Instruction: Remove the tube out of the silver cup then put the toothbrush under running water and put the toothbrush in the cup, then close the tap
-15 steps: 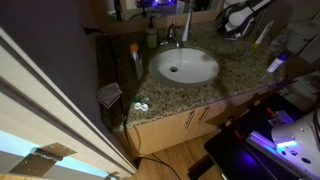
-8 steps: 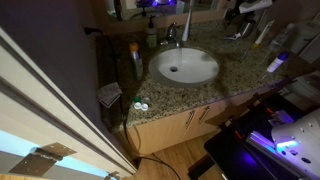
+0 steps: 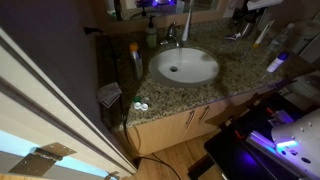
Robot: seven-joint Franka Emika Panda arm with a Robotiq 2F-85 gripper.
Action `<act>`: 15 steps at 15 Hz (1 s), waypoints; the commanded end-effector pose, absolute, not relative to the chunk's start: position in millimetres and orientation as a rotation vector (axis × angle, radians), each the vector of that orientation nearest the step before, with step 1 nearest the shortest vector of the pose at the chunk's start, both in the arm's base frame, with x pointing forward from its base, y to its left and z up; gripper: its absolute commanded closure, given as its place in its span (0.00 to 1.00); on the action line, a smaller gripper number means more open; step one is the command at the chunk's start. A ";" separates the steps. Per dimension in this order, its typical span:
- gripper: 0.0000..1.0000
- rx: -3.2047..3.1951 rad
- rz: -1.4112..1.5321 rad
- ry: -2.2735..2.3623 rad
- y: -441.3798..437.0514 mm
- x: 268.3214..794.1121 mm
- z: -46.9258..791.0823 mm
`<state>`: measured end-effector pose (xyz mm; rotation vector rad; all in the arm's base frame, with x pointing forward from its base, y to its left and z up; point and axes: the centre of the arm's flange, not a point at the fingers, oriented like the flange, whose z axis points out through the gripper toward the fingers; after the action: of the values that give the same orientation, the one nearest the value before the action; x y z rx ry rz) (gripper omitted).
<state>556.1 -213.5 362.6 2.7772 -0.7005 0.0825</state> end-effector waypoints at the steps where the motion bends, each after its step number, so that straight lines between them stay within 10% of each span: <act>1: 0.00 2.768 -0.091 -0.885 -226.0 551.7 333.9; 15: 0.00 2.553 -0.124 -1.477 -292.1 516.3 262.0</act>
<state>511.0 -269.7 292.9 2.6137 -1.3578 -0.1659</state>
